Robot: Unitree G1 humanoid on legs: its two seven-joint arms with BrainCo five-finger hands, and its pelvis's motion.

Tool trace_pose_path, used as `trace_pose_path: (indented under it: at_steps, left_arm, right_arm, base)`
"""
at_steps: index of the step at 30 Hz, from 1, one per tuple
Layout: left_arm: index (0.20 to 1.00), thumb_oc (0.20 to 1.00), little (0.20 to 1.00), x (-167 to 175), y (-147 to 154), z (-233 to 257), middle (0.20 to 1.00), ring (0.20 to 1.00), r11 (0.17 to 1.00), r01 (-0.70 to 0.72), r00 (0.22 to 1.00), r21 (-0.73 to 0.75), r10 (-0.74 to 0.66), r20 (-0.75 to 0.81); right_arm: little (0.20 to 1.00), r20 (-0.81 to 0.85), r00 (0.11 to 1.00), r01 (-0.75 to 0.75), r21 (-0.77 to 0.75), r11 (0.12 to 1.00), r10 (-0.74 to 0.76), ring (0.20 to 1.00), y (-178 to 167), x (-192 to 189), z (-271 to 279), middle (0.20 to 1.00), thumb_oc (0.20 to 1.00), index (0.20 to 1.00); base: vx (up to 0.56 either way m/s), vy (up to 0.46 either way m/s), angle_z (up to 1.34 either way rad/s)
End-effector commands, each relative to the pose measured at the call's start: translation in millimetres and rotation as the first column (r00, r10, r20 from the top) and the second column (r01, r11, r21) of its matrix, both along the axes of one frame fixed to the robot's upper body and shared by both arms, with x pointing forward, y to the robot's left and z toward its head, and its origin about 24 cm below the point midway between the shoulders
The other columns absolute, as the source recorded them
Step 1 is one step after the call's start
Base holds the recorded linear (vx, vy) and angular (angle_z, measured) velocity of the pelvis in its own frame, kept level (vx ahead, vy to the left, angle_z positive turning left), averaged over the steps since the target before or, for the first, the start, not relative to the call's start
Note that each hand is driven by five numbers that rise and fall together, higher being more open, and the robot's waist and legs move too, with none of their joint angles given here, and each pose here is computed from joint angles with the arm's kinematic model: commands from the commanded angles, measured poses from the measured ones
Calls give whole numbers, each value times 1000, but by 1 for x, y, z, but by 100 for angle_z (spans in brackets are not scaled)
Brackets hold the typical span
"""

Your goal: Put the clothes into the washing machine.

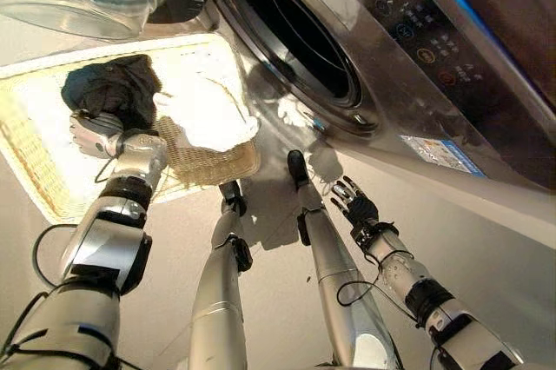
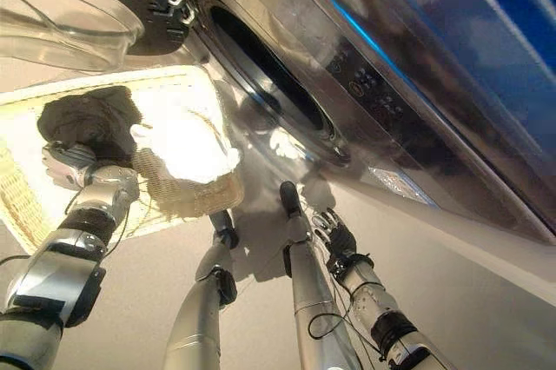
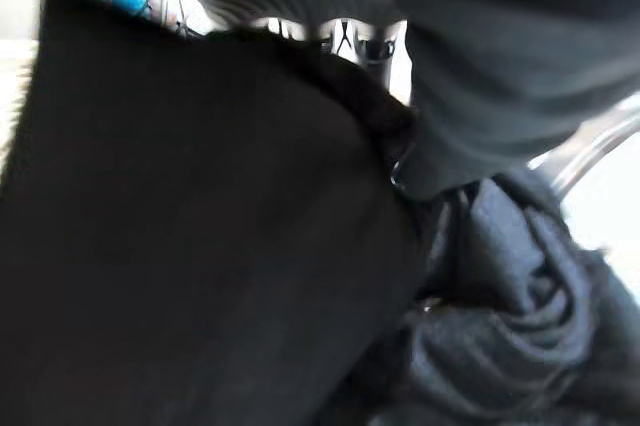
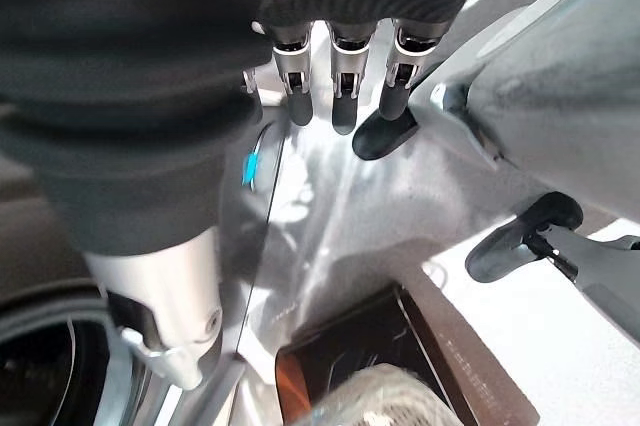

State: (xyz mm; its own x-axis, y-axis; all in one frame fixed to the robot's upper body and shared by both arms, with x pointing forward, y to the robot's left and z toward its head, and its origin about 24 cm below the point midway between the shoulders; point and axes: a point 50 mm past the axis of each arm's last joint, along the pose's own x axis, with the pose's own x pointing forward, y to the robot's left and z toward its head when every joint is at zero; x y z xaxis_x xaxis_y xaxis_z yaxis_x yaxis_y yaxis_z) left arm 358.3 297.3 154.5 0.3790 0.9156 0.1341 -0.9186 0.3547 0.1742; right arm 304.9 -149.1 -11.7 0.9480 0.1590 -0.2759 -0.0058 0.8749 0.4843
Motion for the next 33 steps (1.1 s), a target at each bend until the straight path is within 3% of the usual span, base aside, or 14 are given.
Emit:
trace_pose_path:
  at_steps: [1, 9, 17, 21, 26, 28, 31, 33]
  left_arm:
    - [200, 200, 200, -13, 15, 3, 200, 200, 995, -60, 996, 77, 55, 66]
    - [200, 200, 200, -26, 12, 2, 200, 200, 993, 13, 984, 118, -33, 174]
    - [200, 200, 200, -38, -10, 9, 200, 200, 960, 181, 931, 214, -237, 277]
    - [200, 200, 200, -47, -21, 23, 200, 200, 910, 300, 862, 287, -388, 327]
    - [200, 200, 200, -61, -39, 55, 200, 200, 795, 445, 716, 413, -592, 368]
    - [200, 200, 200, -66, -43, 62, 200, 200, 758, 473, 676, 450, -639, 366]
    - [200, 200, 200, -74, -54, 85, 200, 200, 655, 543, 555, 526, -750, 360]
    - [200, 200, 200, -75, -55, 87, 200, 200, 643, 551, 541, 532, -761, 358]
  right_arm:
    - [1000, -16, 999, 28, 12, 1000, -28, 1000, -4, -18, -10, 1000, 1000, 1000]
    - [1000, 0, 1000, 28, -26, 999, -28, 1000, -3, -19, -7, 1000, 1000, 1000]
    - [1000, 26, 999, 38, -73, 997, -36, 1000, -1, -17, -3, 1000, 1000, 1000]
    - [1000, 49, 999, 29, -105, 994, -24, 1000, 2, -15, 1, 1000, 1000, 1000]
    - [1000, 144, 989, -6, -204, 979, 37, 1000, 4, -12, 14, 1000, 1000, 1000]
    - [1000, 188, 980, -21, -257, 966, 72, 1000, 6, -11, 19, 1000, 1000, 1000]
    - [1000, 324, 928, -20, -450, 893, 184, 1000, 17, -2, 44, 1000, 1000, 1000]
    - [1000, 340, 918, -17, -477, 879, 202, 1000, 19, 0, 48, 1000, 1000, 1000]
  base:
    - [-18, -128, 12]
    - [-26, -94, 17]
    - [-35, -110, 23]
    - [-17, -102, 15]
    - [-9, -72, 10]
    - [-6, -52, 7]
    - [-4, -56, 13]
    - [4, -18, 1]
